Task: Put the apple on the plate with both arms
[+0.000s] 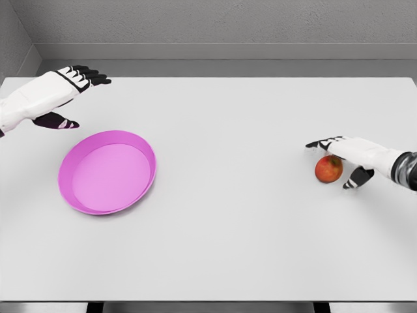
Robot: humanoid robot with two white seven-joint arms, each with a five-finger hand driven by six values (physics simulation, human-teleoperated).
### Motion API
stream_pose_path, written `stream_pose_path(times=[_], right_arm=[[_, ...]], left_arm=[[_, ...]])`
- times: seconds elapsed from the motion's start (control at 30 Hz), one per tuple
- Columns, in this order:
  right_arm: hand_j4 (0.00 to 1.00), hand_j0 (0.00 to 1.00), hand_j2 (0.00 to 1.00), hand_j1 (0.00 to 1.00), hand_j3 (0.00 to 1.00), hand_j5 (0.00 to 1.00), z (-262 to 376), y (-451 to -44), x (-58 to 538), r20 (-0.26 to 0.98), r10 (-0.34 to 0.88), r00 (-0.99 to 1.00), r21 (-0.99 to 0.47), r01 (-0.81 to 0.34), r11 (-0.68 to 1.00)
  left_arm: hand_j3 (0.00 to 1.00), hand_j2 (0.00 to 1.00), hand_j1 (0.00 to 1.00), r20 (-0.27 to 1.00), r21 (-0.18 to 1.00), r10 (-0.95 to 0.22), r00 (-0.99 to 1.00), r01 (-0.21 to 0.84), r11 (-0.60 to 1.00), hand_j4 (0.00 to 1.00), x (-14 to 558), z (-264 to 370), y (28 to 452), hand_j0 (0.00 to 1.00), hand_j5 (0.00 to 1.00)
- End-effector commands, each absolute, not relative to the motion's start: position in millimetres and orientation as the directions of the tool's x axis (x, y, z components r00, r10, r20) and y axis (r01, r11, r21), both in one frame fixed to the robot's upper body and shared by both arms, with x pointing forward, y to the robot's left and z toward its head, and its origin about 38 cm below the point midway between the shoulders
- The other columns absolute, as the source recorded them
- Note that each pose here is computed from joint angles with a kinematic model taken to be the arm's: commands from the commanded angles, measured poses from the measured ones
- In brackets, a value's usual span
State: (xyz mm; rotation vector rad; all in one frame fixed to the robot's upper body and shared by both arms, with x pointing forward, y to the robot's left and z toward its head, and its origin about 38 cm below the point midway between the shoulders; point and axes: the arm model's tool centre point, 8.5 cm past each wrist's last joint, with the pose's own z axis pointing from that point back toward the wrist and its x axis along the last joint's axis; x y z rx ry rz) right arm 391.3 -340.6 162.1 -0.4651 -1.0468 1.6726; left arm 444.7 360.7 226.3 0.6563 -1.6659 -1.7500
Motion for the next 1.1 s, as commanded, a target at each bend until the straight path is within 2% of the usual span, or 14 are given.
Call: stream_pose_path(times=[0.0,0.17,0.27,0.37,0.7,0.73,0.8,1.07], right_arm=[[1.00,1.00,1.00,1.00,1.00,1.00,159.4,-340.7,392.1,0.194,0.917,-0.349,-0.815,-0.577,-0.047],[1.00,1.00,1.00,1.00,1.00,1.00,156.6,-337.1,394.8,0.199,0.918,-0.342,-0.808,-0.587,-0.044],[0.95,0.95,0.95,0.95,0.95,0.95,154.2,-338.5,394.7,0.198,0.921,-0.336,-0.805,-0.592,-0.044],[0.84,0.84,0.84,0.84,0.84,0.84,153.7,-337.8,394.1,0.197,0.920,-0.340,-0.802,-0.595,-0.048],[0.66,0.66,0.66,0.66,0.66,0.66,153.7,-335.9,392.9,0.198,0.917,-0.347,-0.796,-0.603,-0.056],[0.58,0.58,0.58,0.58,0.58,0.58,153.9,-335.1,392.6,0.200,0.915,-0.350,-0.795,-0.604,-0.057],[0.53,0.53,0.53,0.53,0.53,0.53,153.9,-335.1,392.5,0.199,0.915,-0.352,-0.796,-0.603,-0.059],[0.48,0.48,0.48,0.48,0.48,0.48,154.5,-334.6,392.1,0.199,0.912,-0.359,-0.796,-0.601,-0.063]], left_arm=[[1.00,1.00,1.00,0.070,0.995,-0.732,-0.678,0.100,0.002,1.00,444.7,227.5,361.3,1.00,1.00],[1.00,1.00,1.00,0.072,0.995,-0.732,-0.677,0.103,0.002,1.00,444.7,226.7,361.5,1.00,1.00],[1.00,1.00,1.00,0.072,0.995,-0.733,-0.677,0.104,0.003,1.00,444.6,226.5,361.8,1.00,1.00],[1.00,1.00,1.00,0.072,0.995,-0.733,-0.677,0.104,0.003,1.00,444.6,226.5,361.8,1.00,1.00],[1.00,1.00,1.00,0.072,0.995,-0.731,-0.678,0.104,0.002,1.00,444.4,226.3,361.2,1.00,1.00],[1.00,1.00,1.00,0.072,0.995,-0.731,-0.678,0.104,0.002,1.00,444.4,226.3,361.2,1.00,1.00],[1.00,1.00,1.00,0.074,0.995,-0.731,-0.678,0.104,0.003,1.00,444.4,226.4,361.2,1.00,1.00],[1.00,1.00,1.00,0.072,0.995,-0.731,-0.678,0.104,0.002,1.00,444.4,226.3,361.2,1.00,1.00]])
